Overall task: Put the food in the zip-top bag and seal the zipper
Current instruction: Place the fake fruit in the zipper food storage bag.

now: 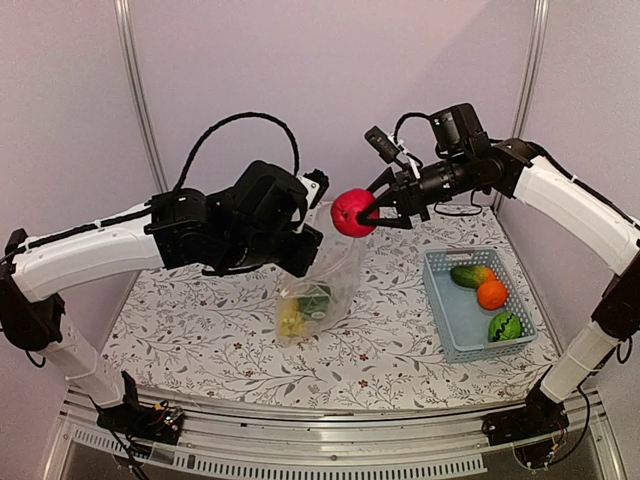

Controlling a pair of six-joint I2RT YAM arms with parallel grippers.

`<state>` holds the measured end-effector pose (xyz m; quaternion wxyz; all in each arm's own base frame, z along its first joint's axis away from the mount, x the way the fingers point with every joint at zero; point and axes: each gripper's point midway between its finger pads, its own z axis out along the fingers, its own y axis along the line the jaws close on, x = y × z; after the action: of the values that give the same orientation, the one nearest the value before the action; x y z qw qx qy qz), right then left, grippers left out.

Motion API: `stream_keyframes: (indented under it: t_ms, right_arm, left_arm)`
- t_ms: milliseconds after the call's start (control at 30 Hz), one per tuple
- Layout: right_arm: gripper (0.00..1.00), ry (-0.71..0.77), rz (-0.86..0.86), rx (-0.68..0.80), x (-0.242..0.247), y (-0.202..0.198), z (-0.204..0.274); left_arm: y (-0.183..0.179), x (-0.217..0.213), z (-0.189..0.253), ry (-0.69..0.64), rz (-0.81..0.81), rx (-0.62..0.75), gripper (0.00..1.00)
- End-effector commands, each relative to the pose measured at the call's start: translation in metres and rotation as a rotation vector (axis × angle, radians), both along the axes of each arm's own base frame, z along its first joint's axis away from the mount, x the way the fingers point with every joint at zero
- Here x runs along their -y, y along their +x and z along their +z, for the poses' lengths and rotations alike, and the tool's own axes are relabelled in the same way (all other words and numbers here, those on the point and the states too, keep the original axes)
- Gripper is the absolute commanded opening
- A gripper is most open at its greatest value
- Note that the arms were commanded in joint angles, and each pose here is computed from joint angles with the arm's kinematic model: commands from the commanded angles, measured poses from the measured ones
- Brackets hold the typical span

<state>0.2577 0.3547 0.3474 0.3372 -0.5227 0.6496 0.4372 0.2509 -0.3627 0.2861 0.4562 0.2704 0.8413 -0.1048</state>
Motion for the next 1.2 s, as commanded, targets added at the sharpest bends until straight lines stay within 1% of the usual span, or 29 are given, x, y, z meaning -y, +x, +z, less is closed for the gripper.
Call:
stream_keyframes:
  t_ms: [0, 167, 300, 533, 667, 867, 967, 1167]
  right_arm:
    - [0.57, 0.007, 0.048, -0.05, -0.01, -0.005, -0.003]
    - [0.58, 0.022, 0.082, -0.099, -0.018, -0.006, -0.003]
    - [0.58, 0.008, 0.074, -0.122, -0.024, 0.0, -0.01]
    - [0.61, -0.069, -0.008, -0.118, -0.027, 0.019, -0.037]
    - [0.63, -0.122, -0.069, -0.088, -0.025, 0.03, -0.05]
    - [0.69, -0.216, -0.157, -0.003, -0.021, 0.04, -0.066]
    - [0.73, -0.243, -0.138, 0.023, -0.027, 0.03, -0.07]
    - [0.86, -0.263, -0.101, 0.088, -0.037, 0.01, -0.065]
  left_arm:
    - [-0.009, 0.005, 0.007, -0.044, -0.024, -0.002, 0.0]
    - [-0.01, 0.004, 0.006, -0.042, -0.024, -0.001, 0.0]
    - [-0.01, 0.002, 0.008, -0.042, -0.023, 0.004, 0.0]
    - [-0.011, -0.003, 0.01, -0.052, -0.014, 0.011, 0.0]
    - [-0.011, -0.006, 0.011, -0.061, -0.008, 0.016, 0.0]
    - [-0.012, -0.004, 0.012, -0.078, -0.012, 0.014, 0.0]
    - [-0.012, -0.004, 0.009, -0.076, -0.012, 0.013, 0.0]
    - [-0.011, -0.005, 0.009, -0.073, -0.006, 0.016, 0.0]
